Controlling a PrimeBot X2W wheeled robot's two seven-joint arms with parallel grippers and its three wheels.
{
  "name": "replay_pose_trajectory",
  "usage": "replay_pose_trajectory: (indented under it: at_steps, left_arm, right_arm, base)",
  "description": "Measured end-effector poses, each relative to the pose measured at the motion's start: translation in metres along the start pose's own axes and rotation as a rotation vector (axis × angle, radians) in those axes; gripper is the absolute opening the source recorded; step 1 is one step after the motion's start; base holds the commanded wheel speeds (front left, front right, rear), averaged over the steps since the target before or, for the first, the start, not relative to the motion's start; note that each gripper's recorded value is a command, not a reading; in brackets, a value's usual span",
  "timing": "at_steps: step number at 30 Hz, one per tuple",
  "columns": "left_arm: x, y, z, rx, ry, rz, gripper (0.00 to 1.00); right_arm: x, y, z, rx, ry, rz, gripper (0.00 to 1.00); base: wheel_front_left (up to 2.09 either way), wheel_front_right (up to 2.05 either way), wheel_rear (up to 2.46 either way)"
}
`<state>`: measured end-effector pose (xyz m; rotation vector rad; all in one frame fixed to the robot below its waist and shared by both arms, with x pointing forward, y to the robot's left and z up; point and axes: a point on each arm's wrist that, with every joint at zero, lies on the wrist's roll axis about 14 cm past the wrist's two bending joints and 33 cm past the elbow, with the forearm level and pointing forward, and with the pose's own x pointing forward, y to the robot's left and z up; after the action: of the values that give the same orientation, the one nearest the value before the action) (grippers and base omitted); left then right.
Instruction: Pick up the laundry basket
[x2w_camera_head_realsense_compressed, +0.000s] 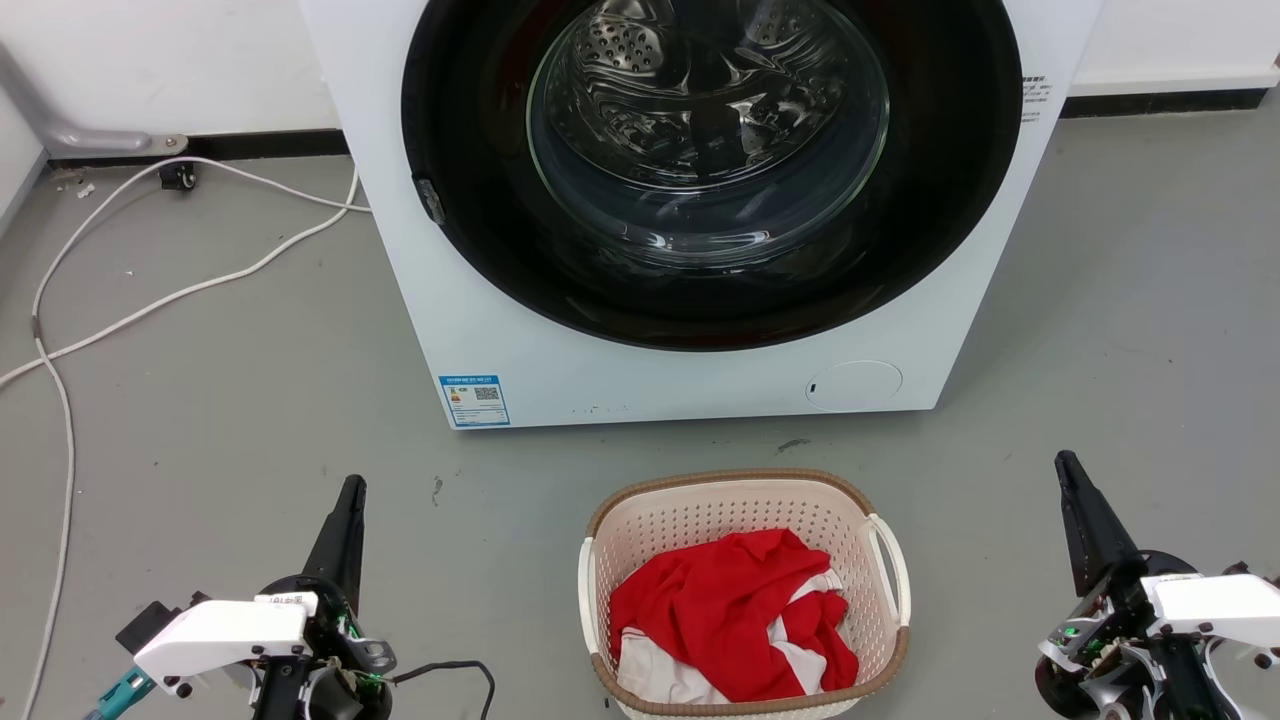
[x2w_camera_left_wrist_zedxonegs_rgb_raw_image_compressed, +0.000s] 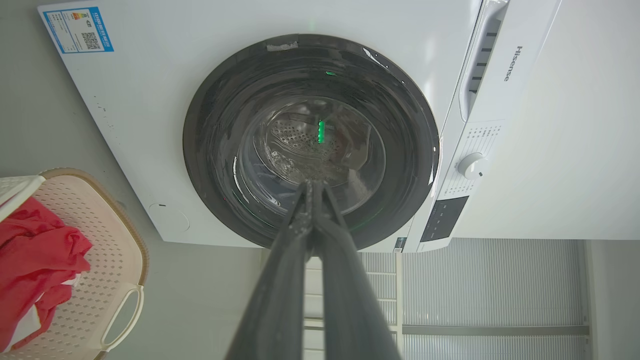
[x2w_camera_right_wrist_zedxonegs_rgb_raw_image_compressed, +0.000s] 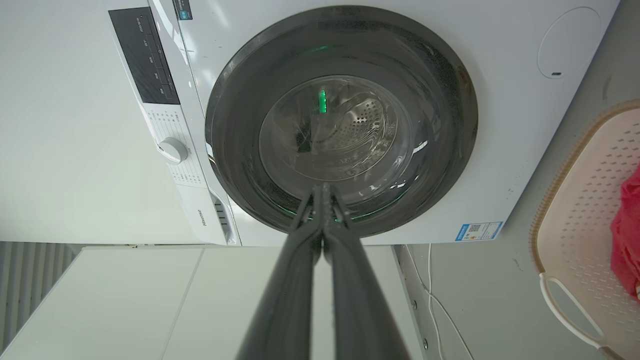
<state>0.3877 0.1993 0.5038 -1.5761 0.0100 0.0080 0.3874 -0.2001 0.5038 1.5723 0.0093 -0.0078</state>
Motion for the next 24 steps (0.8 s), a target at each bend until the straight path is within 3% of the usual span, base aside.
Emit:
replay_pose_trajectory:
  at_steps: [11,12,17,24]
  left_arm:
    - [0.000,0.000,0.000,0.000,0.000,0.000,0.00]
    - [0.000,0.000,0.000,0.000,0.000,0.000,1.00]
    - [-0.010,0.023,-0.001,-0.009,-0.003,0.068,1.00]
    - [-0.010,0.018,0.004,0.065,-0.034,0.056,1.00]
  right_arm:
    - [0.000,0.000,0.000,0.000,0.000,0.000,0.00]
    - [0.000,0.000,0.000,0.000,0.000,0.000,1.00]
    - [-0.010,-0.023,0.001,0.003,-0.007,-0.069,1.00]
    - [-0.009,-0.020,0.003,-0.099,-0.025,-0.063,1.00]
  base:
    - [0.00,0.00,0.00]
    - [0.00,0.00,0.00]
    - [0.00,0.00,0.00]
    - [0.00,0.00,0.00]
